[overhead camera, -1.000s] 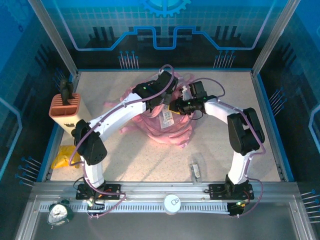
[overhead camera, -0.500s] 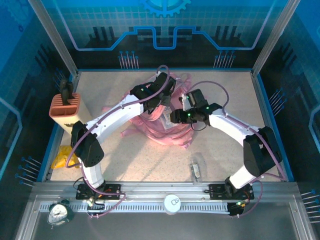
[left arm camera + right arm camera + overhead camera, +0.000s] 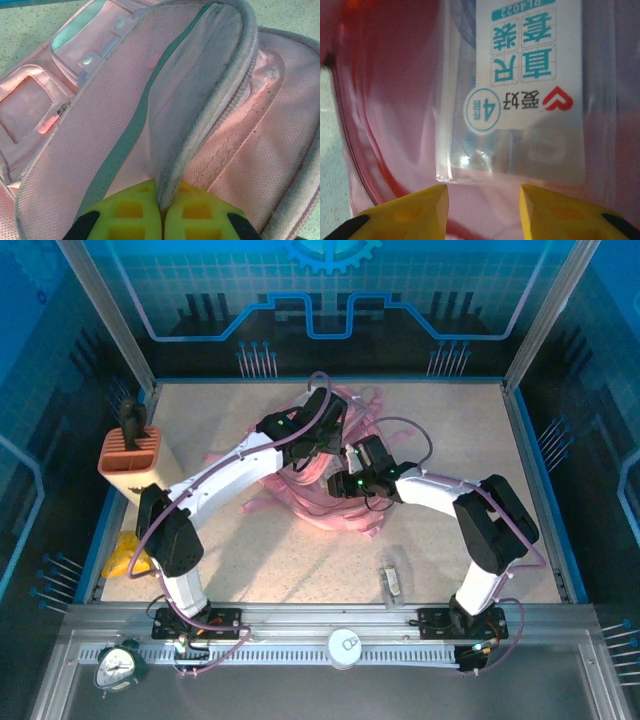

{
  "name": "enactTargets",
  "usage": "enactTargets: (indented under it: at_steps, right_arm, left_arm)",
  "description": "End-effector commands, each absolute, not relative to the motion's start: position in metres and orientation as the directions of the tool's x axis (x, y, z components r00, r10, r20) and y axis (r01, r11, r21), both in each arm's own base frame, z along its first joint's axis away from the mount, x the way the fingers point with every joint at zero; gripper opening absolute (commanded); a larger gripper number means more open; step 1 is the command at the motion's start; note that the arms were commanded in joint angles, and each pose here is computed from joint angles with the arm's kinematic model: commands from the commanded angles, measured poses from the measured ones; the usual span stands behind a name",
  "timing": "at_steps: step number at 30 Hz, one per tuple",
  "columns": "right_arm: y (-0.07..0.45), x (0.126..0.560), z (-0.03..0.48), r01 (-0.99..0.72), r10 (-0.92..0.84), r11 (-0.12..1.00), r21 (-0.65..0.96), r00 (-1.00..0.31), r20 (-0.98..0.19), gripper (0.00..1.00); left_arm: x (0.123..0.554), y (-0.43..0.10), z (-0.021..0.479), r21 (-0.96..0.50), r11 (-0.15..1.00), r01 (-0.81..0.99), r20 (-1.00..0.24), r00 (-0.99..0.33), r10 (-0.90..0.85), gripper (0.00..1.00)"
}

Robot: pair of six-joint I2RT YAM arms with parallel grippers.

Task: Pack the student bag
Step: Place the ruler set bag in the student bag, then close the student bag at the center of the table, then rotate the student bag at the top-center of the table.

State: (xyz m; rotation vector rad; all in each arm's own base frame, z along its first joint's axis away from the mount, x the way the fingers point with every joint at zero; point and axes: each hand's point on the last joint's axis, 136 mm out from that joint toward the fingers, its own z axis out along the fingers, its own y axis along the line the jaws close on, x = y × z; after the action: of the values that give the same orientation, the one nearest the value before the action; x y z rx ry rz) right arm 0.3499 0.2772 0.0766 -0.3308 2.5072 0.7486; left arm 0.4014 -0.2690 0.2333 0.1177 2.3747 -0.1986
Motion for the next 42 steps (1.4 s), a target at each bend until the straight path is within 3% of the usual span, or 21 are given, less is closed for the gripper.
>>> enactTargets:
  at_steps: [1, 6, 9, 13, 19, 23, 27, 33, 42]
  right_arm:
    - [0.274, 0.373, 0.113, -0.403, -0.053, 0.828, 0.389, -0.748, -0.661, 0.44]
    - [0.255, 0.33, 0.119, -0.43, -0.059, 0.804, 0.411, -0.745, -0.664, 0.48]
    - [0.241, 0.303, 0.114, -0.418, -0.057, 0.803, 0.426, -0.764, -0.642, 0.5]
    - [0.219, 0.279, 0.116, -0.385, -0.06, 0.828, 0.407, -0.783, -0.619, 0.52]
    - [0.232, 0.246, 0.123, -0.442, -0.139, 0.785, 0.434, -0.808, -0.573, 0.59]
    - [0.252, 0.233, 0.117, -0.475, -0.189, 0.767, 0.432, -0.81, -0.555, 0.62]
    - [0.268, 0.231, 0.106, -0.474, -0.202, 0.755, 0.453, -0.826, -0.527, 0.65]
    - [0.268, 0.239, 0.079, -0.445, -0.216, 0.791, 0.421, -0.846, -0.488, 0.7]
    - [0.239, 0.26, 0.058, -0.338, -0.132, 0.844, 0.416, -0.883, -0.45, 0.72]
  left_arm:
    - [0.403, -0.273, 0.276, -0.246, 0.96, 0.132, -0.738, -0.668, -0.097, 0.0]
    - [0.409, -0.281, 0.263, -0.281, 0.951, 0.129, -0.719, -0.684, -0.119, 0.0]
    - [0.405, -0.298, 0.251, -0.342, 0.922, 0.184, -0.691, -0.713, -0.114, 0.1]
    - [0.392, -0.298, 0.246, -0.391, 0.899, 0.198, -0.672, -0.729, -0.132, 0.37]
    - [0.368, -0.261, 0.246, -0.475, 0.865, 0.165, -0.693, -0.676, -0.251, 0.47]
    - [0.367, -0.224, 0.214, -0.537, 0.843, 0.032, -0.602, -0.715, -0.356, 0.5]
    - [0.366, -0.181, 0.187, -0.499, 0.857, -0.133, -0.562, -0.703, -0.436, 0.53]
    - [0.372, -0.142, 0.146, -0.56, 0.778, -0.286, -0.455, -0.678, -0.577, 0.58]
    - [0.384, -0.141, 0.107, -0.56, 0.75, -0.351, -0.359, -0.713, -0.602, 0.57]
